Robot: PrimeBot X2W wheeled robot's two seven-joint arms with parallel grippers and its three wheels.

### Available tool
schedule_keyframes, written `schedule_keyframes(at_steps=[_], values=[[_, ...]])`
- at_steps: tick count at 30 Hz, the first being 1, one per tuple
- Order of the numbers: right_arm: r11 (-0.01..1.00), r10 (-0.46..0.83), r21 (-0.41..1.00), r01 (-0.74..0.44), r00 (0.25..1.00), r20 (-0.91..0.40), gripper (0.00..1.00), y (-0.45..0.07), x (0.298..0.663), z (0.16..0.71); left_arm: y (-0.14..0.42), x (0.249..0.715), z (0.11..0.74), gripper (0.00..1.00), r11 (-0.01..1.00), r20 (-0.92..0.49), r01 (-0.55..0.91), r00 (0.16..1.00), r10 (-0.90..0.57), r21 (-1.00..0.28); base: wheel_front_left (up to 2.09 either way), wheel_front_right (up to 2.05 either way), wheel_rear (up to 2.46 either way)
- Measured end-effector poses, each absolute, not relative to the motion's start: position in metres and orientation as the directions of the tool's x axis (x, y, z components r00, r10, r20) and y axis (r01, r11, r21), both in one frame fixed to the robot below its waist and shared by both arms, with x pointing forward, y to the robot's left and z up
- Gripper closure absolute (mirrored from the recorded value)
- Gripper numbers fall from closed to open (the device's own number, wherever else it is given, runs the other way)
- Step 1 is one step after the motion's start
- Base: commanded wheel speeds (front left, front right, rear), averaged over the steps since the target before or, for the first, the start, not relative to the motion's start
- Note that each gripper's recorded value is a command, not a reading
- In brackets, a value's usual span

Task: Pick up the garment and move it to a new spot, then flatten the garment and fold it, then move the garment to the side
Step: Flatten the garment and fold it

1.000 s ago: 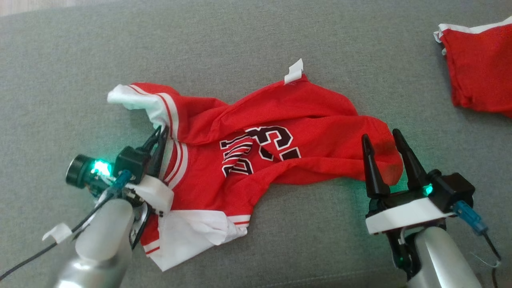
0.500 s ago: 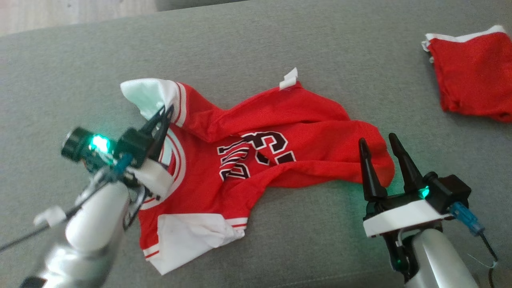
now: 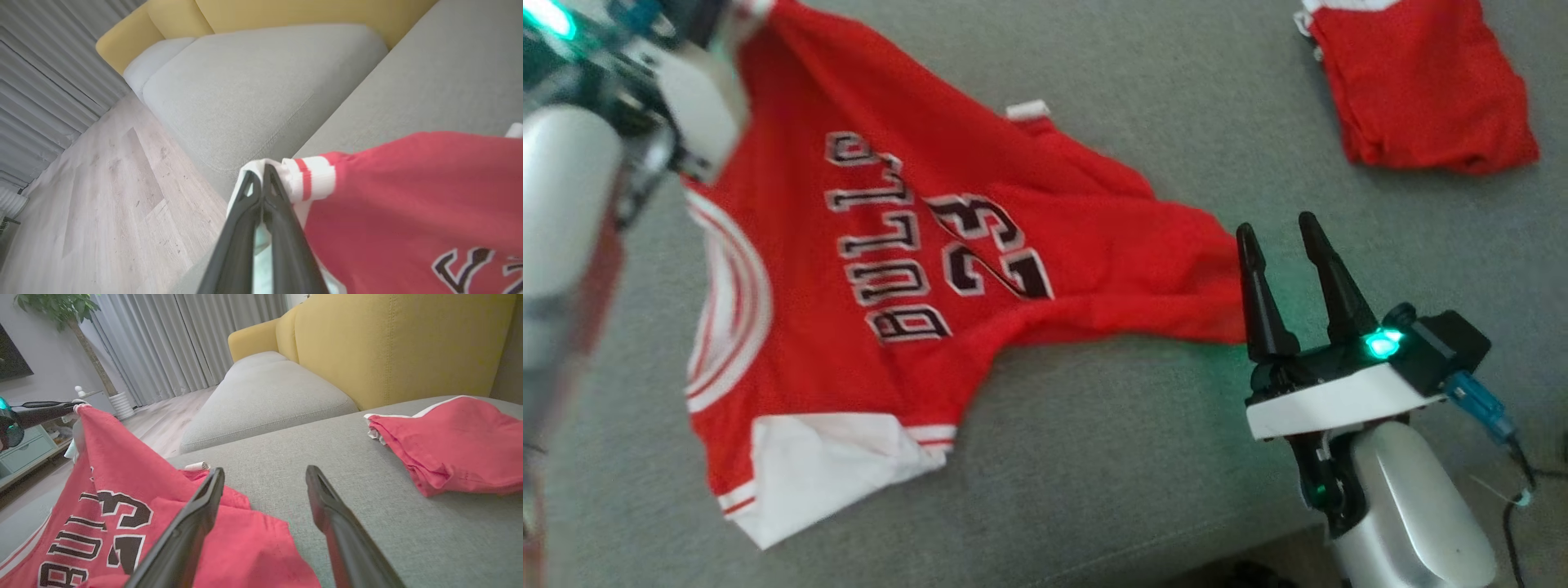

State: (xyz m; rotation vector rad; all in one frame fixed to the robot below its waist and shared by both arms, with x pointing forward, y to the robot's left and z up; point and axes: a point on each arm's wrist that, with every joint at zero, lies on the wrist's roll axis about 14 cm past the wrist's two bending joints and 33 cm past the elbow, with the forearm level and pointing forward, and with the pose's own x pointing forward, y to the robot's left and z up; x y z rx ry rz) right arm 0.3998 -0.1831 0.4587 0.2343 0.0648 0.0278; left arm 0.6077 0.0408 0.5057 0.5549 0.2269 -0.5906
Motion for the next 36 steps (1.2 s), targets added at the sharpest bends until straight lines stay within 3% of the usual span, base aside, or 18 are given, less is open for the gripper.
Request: schedule_keyframes(at_steps=[5,10,11,12,23,36], values=[[0.971,-0.003,0.236,0.027,0.995,-0.101,0.0,-0.195,0.396,0.446,0.046,0.647,0.497,1.0,0.682,-0.401,0.565,0.821,-0.408,0.464,0.0,0.0,0.0],[0.974,-0.026,0.223,0.049,0.994,-0.103,0.0,-0.205,0.402,0.446,0.042,0.682,0.505,1.0,0.694,-0.355,0.533,0.845,-0.4,0.484,0.0,0.0,0.0],[0.974,-0.031,0.219,0.053,0.994,-0.104,0.0,-0.207,0.403,0.445,0.041,0.688,0.509,0.59,0.7,-0.33,0.518,0.855,-0.401,0.491,0.0,0.0,0.0],[0.975,-0.034,0.216,0.057,0.994,-0.107,0.0,-0.208,0.403,0.444,0.04,0.693,0.512,0.0,0.707,-0.307,0.508,0.861,-0.405,0.492,0.0,0.0,0.0],[0.98,-0.003,0.199,0.021,0.996,-0.088,0.0,-0.2,0.412,0.447,0.041,0.682,0.538,0.0,0.761,-0.085,0.439,0.885,-0.457,0.478,0.0,0.0,0.0],[0.982,0.096,0.171,-0.085,0.994,-0.057,0.0,-0.166,0.41,0.457,0.083,0.566,0.493,0.0,0.84,-0.095,0.431,0.901,-0.424,0.33,0.0,0.0,0.0]])
